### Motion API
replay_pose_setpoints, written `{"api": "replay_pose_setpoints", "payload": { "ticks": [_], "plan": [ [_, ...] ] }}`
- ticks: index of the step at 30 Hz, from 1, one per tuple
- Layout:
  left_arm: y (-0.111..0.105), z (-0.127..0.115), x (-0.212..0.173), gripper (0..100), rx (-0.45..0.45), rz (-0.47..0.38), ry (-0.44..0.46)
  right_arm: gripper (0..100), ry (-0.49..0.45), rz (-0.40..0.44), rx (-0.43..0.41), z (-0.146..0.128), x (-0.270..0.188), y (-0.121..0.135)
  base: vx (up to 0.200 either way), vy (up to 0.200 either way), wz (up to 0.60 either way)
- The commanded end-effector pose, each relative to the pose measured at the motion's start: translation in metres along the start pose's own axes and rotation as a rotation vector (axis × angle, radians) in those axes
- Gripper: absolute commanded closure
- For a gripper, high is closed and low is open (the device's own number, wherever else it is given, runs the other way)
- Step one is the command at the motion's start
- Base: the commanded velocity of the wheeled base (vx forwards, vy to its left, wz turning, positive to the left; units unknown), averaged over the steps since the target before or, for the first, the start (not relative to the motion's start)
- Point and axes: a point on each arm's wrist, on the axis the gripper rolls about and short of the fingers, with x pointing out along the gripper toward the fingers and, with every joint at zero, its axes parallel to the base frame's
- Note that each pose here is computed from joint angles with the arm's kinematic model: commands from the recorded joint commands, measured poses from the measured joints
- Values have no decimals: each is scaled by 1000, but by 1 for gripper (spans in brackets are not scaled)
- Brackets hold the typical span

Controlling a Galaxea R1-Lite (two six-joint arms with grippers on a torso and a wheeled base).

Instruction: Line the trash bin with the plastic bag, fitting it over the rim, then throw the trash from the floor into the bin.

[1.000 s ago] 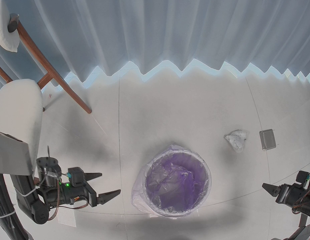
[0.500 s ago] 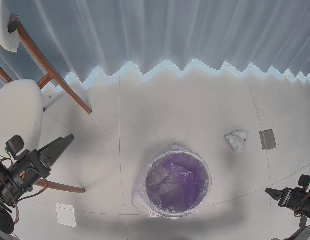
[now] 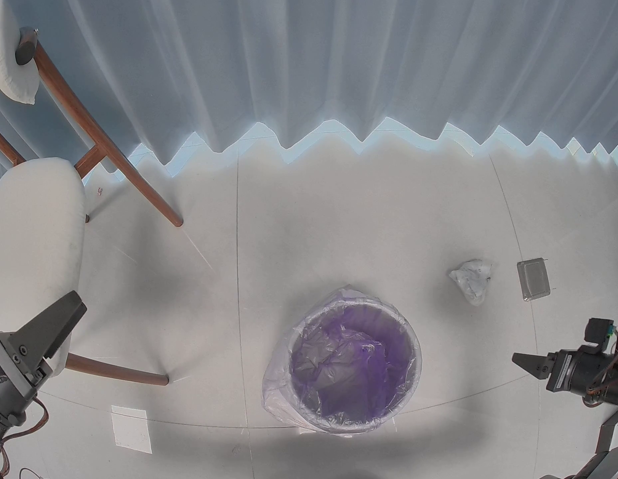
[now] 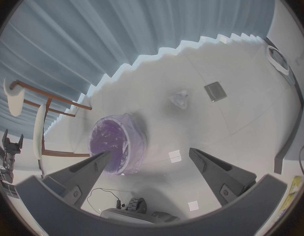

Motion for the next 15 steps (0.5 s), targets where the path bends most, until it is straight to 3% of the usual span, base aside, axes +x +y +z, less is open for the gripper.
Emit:
{"api": "replay_pose_setpoints", "payload": {
  "ticks": [1,4,5,9,12,15],
  "plan": [
    [-6,-4,-18,0,14,-32,-31,0,130,73,-112,23,47,37,0,0,0],
    [-4,-6,-19,0,41,-28,-22,0,147,102,-146,30,64,55,0,0,0],
    [-3,-7,-18,0,91,-18,-13,0,161,97,-175,34,79,71,0,0,0],
    [3,-15,-20,0,145,18,42,0,250,22,-237,20,117,71,0,0,0],
    [5,-16,-20,0,167,34,52,0,252,25,-302,17,133,71,0,0,0],
    [6,-17,-21,0,167,30,60,0,262,23,-316,14,145,72,0,0,0]
  ]
}}
